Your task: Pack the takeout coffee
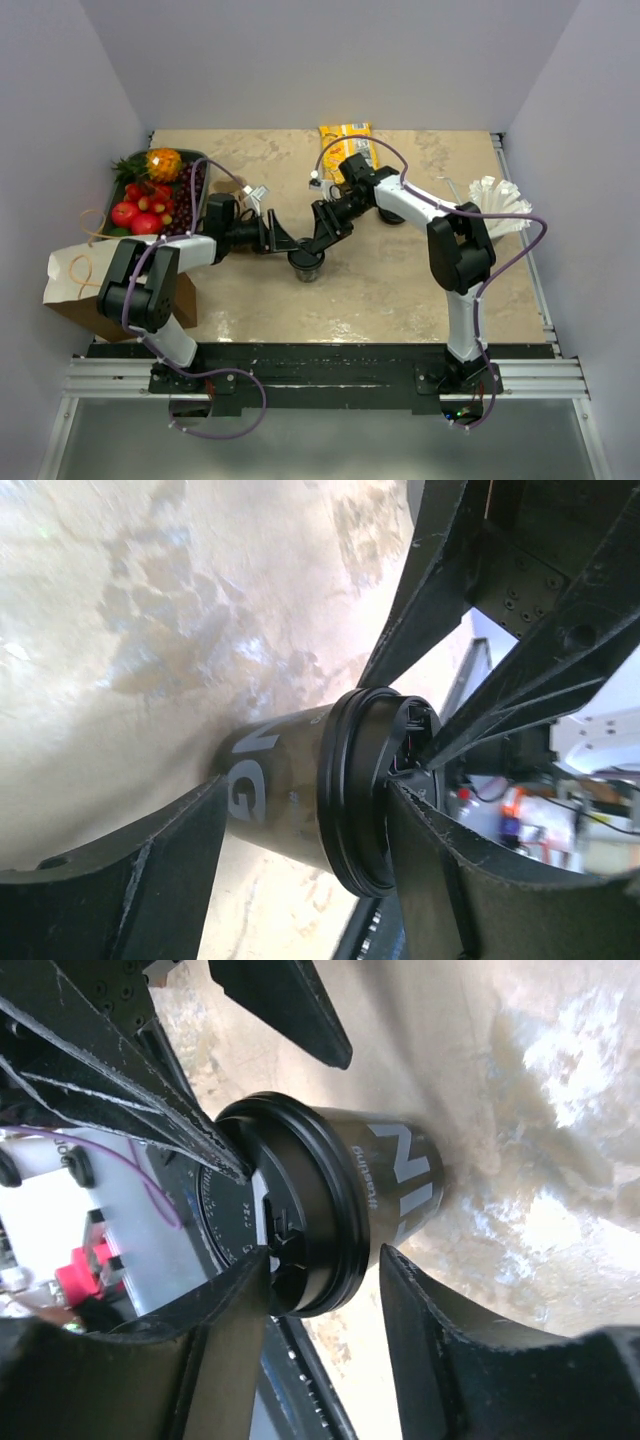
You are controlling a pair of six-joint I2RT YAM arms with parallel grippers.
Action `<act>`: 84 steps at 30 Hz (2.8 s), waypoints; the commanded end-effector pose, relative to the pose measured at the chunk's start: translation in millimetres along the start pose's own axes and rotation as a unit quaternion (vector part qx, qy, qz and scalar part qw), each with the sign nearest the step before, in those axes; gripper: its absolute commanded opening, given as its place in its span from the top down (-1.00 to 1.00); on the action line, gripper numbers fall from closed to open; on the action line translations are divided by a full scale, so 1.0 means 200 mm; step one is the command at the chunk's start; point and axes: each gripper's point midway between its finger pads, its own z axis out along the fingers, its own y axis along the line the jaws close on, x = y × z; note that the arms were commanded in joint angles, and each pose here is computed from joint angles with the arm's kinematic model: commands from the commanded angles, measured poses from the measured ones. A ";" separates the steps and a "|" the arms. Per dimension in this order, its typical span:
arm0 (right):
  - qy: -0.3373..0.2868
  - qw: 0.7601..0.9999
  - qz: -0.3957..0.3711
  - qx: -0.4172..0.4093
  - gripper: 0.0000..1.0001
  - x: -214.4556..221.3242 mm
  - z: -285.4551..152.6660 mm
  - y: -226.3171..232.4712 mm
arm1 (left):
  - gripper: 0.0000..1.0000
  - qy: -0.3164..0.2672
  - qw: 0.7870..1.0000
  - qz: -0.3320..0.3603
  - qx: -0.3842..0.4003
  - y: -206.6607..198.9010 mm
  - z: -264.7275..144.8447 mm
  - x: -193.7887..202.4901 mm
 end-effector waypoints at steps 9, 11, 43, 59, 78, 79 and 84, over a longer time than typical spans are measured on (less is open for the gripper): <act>-0.031 0.994 -0.099 0.035 -0.14 -0.10 -0.17 0.10 | -0.39 -0.063 0.992 0.105 -0.021 -0.06 -0.06 -0.17; -0.033 0.994 -0.099 0.039 -0.14 -0.10 -0.17 0.10 | -0.39 -0.062 0.992 0.109 -0.013 -0.08 -0.06 -0.17; -0.025 0.996 -0.084 -0.009 -0.11 -0.18 0.01 0.08 | -0.32 -0.025 0.994 0.105 -0.019 -0.06 -0.08 -0.08; -0.012 1.000 -0.015 -0.024 0.37 -0.10 0.11 0.01 | -0.28 -0.015 0.995 0.082 -0.053 0.06 -0.07 0.01; 0.016 1.000 0.026 -0.007 0.40 0.05 0.16 -0.08 | -0.27 -0.007 0.995 0.055 -0.080 0.19 -0.06 0.13; 0.014 1.000 0.020 -0.013 0.39 0.05 0.16 -0.07 | -0.27 -0.011 0.995 0.066 -0.068 0.16 -0.06 0.11; 0.007 0.999 -0.021 -0.039 0.18 0.00 0.10 0.02 | -0.38 -0.040 0.993 0.109 0.023 -0.08 -0.08 0.01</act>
